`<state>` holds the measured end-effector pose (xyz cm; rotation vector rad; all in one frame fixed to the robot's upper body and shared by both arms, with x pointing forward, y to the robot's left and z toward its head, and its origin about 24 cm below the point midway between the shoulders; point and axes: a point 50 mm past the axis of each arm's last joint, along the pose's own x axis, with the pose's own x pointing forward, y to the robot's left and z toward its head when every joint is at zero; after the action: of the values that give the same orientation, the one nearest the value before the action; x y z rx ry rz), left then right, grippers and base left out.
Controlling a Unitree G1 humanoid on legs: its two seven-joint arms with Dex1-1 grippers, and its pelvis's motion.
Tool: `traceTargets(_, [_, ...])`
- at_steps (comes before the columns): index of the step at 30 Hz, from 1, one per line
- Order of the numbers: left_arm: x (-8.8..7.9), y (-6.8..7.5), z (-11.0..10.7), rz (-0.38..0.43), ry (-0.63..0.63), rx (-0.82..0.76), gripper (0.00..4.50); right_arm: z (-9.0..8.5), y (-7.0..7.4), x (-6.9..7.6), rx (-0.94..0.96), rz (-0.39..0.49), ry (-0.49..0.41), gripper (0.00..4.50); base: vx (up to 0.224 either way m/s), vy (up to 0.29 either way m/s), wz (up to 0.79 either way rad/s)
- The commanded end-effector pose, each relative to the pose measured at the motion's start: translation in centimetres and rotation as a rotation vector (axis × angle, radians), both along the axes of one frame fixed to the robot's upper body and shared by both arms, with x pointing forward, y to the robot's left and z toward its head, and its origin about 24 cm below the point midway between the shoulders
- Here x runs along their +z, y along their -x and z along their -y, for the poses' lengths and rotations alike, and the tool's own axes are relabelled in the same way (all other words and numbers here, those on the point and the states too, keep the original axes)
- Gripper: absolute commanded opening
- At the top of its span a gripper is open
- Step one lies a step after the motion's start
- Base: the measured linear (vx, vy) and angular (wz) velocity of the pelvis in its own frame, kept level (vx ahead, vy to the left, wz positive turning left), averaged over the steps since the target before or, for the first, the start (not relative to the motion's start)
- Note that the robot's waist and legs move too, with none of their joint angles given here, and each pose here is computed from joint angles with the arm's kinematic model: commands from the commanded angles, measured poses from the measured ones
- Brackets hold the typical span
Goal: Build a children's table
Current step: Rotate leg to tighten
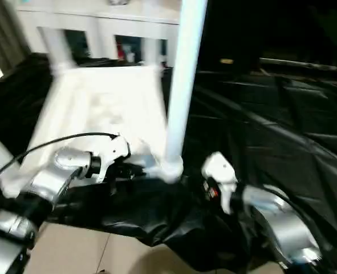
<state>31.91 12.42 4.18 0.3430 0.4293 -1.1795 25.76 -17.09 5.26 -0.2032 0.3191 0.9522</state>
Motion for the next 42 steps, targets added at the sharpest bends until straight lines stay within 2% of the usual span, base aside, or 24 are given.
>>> traceTargets(1, [-2.1, 1.3, -0.4, -0.088, 0.019, 0.087, 0.0, -0.1, -0.8, 0.3, -0.04, 0.02, -0.029, 3.68, 0.0, 0.0, 0.0])
traceTargets(5, [-2.0, 1.9, 0.2, -0.085, 0.017, 0.057, 0.0, -0.8, -1.5, 0.0, -0.057, 0.041, -0.016, 4.02, 0.0, 0.0, 0.0])
traceTargets(9, [-2.0, 2.3, 0.5, -0.085, -0.021, 0.016, 0.0, -0.9, -2.5, 0.0, -0.094, 0.053, -0.014, 4.02, 0.0, 0.0, 0.0])
traceTargets(24, [-2.5, 3.4, 0.4, -0.139, -0.138, -0.043, 0.0, -2.4, -4.0, -0.1, -0.007, 0.032, -0.048, 4.02, 0.0, 0.0, 0.0])
traceTargets(37, [-2.2, 3.2, -0.1, -0.141, -0.161, -0.04, 0.0, -3.1, -4.7, -0.6, 0.051, 0.021, -0.034, 2.88, 0.0, 0.0, 0.0])
traceTargets(42, [-2.1, 3.3, -0.5, -0.144, -0.168, -0.038, 0.0, -3.5, -4.8, -0.7, 0.065, 0.016, -0.045, 2.69, 0.0, 0.0, 0.0])
